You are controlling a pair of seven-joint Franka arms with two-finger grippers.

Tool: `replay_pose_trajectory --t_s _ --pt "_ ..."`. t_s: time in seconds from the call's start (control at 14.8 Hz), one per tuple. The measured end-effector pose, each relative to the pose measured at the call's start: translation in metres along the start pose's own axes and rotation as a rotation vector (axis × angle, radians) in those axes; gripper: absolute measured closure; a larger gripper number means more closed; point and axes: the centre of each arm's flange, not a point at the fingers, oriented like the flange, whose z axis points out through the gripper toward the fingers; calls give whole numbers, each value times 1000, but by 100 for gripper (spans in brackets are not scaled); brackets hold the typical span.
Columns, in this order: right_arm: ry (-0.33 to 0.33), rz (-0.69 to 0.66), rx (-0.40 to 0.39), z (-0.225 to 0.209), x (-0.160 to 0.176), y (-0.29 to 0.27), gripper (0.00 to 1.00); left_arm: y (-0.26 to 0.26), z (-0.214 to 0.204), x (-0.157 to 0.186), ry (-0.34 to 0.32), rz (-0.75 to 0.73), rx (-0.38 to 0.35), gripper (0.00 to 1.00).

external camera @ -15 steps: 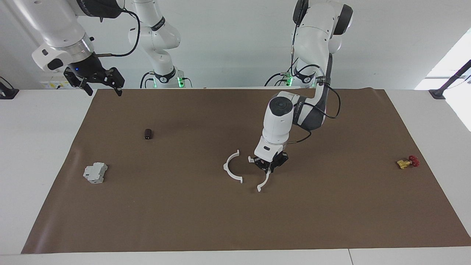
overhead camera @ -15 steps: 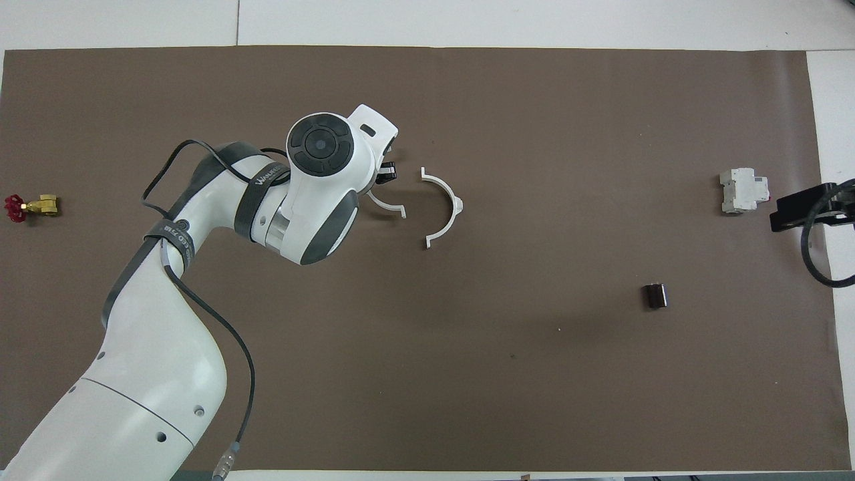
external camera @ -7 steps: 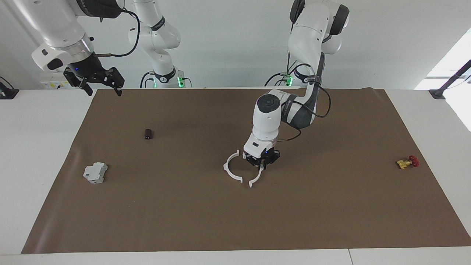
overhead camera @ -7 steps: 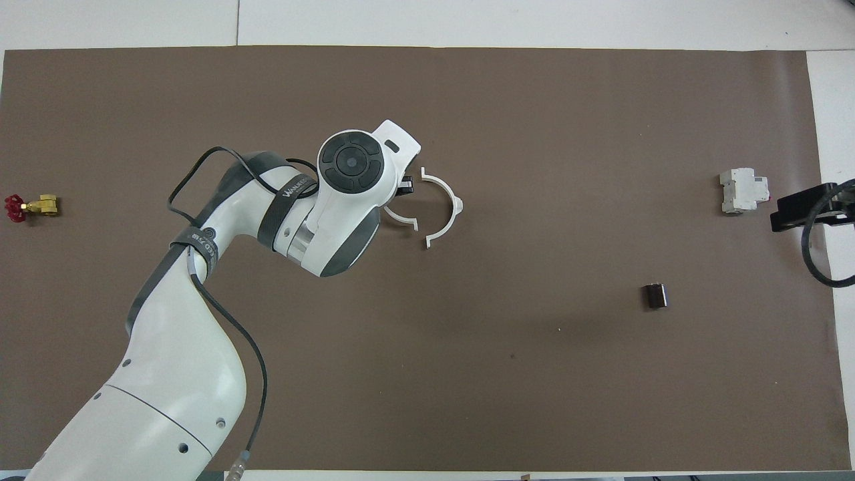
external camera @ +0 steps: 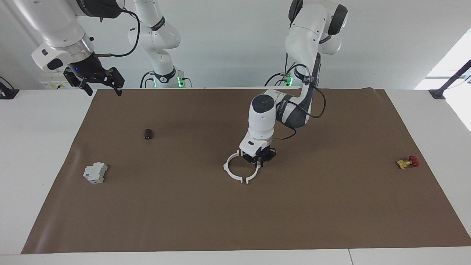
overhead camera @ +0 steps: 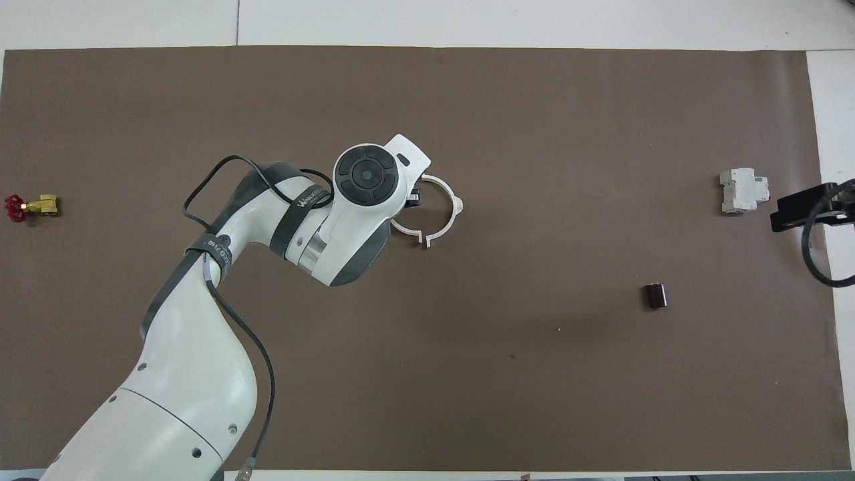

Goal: Assemble drain pipe with both arms
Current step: 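Lower the clamp half onto the other half, closing the ring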

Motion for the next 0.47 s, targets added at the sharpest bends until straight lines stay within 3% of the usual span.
replay_pose_trajectory --t_s 0.47 --pt "0 3 0 0 0 2 0 6 -1 -4 14 24 11 80"
